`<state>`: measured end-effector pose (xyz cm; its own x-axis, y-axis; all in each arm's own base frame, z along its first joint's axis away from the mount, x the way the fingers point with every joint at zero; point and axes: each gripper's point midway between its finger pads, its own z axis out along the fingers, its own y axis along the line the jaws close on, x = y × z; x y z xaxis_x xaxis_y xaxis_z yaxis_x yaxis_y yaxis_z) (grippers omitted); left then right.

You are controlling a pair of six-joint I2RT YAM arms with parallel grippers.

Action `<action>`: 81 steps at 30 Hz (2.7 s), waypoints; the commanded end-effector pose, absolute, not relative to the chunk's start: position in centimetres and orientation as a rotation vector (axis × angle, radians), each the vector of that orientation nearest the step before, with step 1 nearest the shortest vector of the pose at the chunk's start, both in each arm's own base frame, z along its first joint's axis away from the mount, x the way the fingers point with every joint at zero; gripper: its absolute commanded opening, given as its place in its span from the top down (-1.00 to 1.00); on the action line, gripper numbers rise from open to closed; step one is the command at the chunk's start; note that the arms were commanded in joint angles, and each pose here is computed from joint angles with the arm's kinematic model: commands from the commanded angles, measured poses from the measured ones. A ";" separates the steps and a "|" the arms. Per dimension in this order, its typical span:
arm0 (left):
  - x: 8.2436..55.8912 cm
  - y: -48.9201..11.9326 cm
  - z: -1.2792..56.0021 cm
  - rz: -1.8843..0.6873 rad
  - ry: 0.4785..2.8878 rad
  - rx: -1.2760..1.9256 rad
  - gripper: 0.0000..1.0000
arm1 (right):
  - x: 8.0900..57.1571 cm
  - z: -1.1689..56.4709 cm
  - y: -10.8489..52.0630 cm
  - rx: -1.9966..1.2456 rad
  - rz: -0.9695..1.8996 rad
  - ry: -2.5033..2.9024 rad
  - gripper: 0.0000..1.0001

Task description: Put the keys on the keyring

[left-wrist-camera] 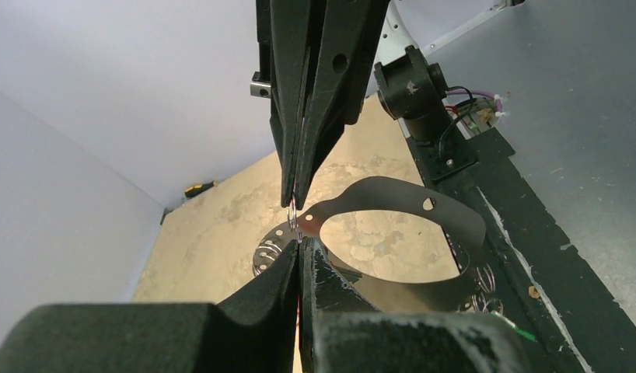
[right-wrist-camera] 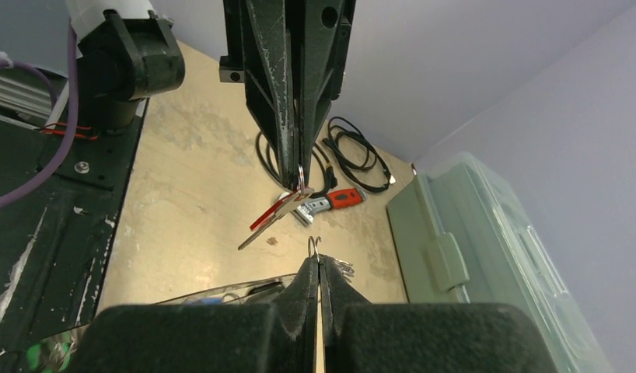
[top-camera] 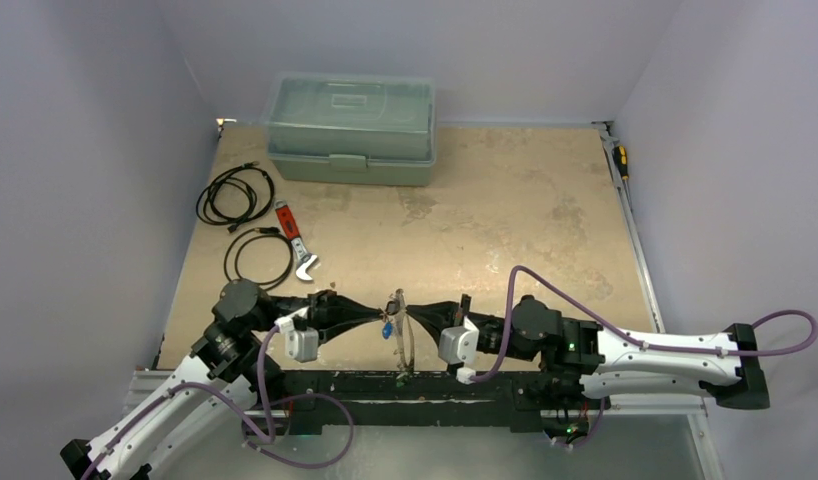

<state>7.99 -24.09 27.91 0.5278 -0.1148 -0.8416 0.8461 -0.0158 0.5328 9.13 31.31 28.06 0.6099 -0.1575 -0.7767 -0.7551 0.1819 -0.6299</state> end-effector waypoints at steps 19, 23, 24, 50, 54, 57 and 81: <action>6.7 -24.6 28.2 -0.934 0.629 1.416 1.00 | 8.1 31.6 31.5 -1.295 0.592 0.796 1.00; 6.6 -24.6 28.2 -0.933 0.620 1.419 1.00 | 7.9 31.7 31.6 -1.299 0.600 0.789 1.00; 6.6 -24.6 28.2 -0.933 0.620 1.419 1.00 | 7.8 31.7 31.6 -1.301 0.602 0.787 1.00; 6.9 -24.9 27.1 -0.917 0.614 1.439 1.00 | 6.6 32.1 32.4 -1.330 0.662 0.740 1.00; 6.8 -24.9 27.1 -0.918 0.610 1.443 1.00 | 6.6 32.1 32.5 -1.332 0.663 0.741 1.00; 6.8 -25.0 27.0 -0.922 0.609 1.447 1.00 | 6.6 32.0 32.6 -1.333 0.666 0.738 1.00; 6.2 -25.0 26.8 -0.948 0.584 1.468 1.00 | 6.7 32.0 32.9 -1.331 0.662 0.739 1.00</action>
<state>6.76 -24.89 26.51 0.5062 -0.1391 -0.8511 0.8448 -0.1182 0.5218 6.89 32.69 27.14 0.5981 -0.1065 -0.7943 -0.7940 0.0555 -0.6053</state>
